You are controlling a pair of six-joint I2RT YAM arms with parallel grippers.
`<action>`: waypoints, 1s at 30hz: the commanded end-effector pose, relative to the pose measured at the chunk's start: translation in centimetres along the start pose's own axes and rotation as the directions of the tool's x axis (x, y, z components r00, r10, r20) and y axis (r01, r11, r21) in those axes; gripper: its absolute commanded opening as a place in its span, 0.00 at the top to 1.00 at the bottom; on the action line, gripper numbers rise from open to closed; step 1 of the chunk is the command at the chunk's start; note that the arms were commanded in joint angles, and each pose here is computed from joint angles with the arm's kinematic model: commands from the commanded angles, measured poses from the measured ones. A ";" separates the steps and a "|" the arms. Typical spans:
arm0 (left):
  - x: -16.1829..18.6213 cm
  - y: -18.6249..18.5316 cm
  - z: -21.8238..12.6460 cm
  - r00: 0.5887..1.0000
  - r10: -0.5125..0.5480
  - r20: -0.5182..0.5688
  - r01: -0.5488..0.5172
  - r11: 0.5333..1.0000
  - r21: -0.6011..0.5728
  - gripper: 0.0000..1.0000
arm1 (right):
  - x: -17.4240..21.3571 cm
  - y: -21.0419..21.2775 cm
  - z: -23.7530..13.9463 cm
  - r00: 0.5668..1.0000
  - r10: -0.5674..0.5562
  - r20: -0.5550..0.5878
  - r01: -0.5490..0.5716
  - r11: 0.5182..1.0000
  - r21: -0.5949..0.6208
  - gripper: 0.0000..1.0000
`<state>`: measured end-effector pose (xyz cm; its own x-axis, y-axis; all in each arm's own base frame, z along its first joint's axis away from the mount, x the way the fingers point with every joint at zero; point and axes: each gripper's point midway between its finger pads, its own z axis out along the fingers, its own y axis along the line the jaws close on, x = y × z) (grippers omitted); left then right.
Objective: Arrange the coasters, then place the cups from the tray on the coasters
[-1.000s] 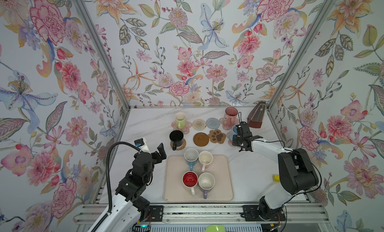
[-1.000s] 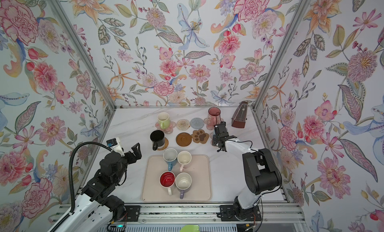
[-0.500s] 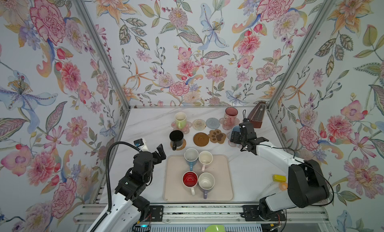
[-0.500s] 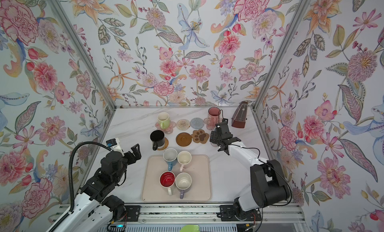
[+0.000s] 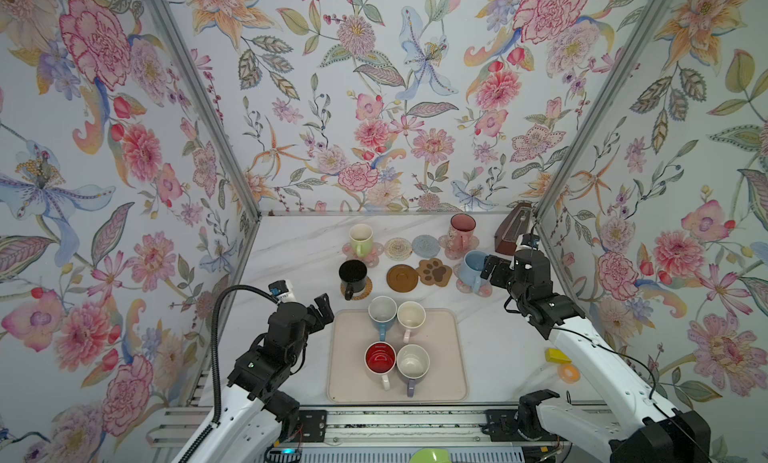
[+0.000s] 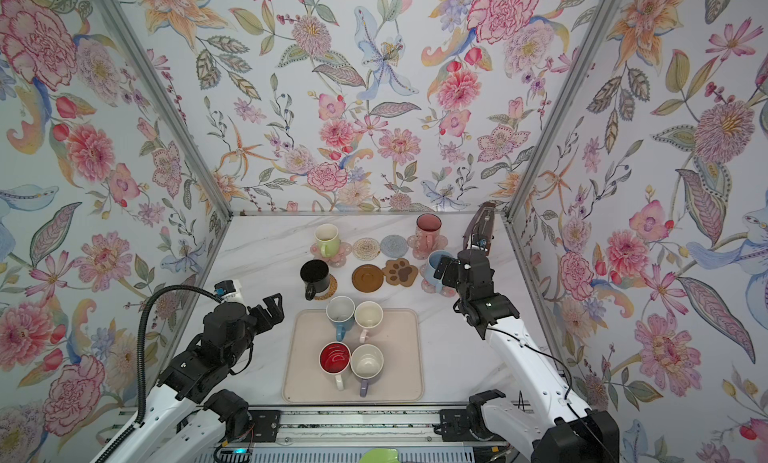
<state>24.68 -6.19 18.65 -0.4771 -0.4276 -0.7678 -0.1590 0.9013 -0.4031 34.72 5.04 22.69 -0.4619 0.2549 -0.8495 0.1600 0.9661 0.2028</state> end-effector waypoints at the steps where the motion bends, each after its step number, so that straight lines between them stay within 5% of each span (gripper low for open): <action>1: 1.2 -0.6 -0.3 0.992 -0.063 -0.108 0.065 0.998 0.015 0.02 | 1.2 -1.2 0.1 0.999 0.002 -0.037 -0.001 0.999 0.048 0.01; 9: 6.2 -1.4 -2.0 0.917 -0.200 -0.345 0.196 0.979 -0.045 0.07 | 1.4 -1.5 0.7 0.999 0.004 -0.049 -0.001 0.998 0.070 0.01; 30: 13.9 -8.1 -8.5 0.830 -0.109 -0.547 0.106 0.994 -0.036 0.11 | 1.3 -1.8 0.6 0.999 0.012 -0.044 -0.009 0.999 0.052 0.01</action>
<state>12.39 -19.13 14.86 -0.8671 -0.3780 -0.3245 -0.1960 0.8576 -0.4754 34.83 3.82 21.49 -0.4872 0.2664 -0.8317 0.2072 0.9604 0.1863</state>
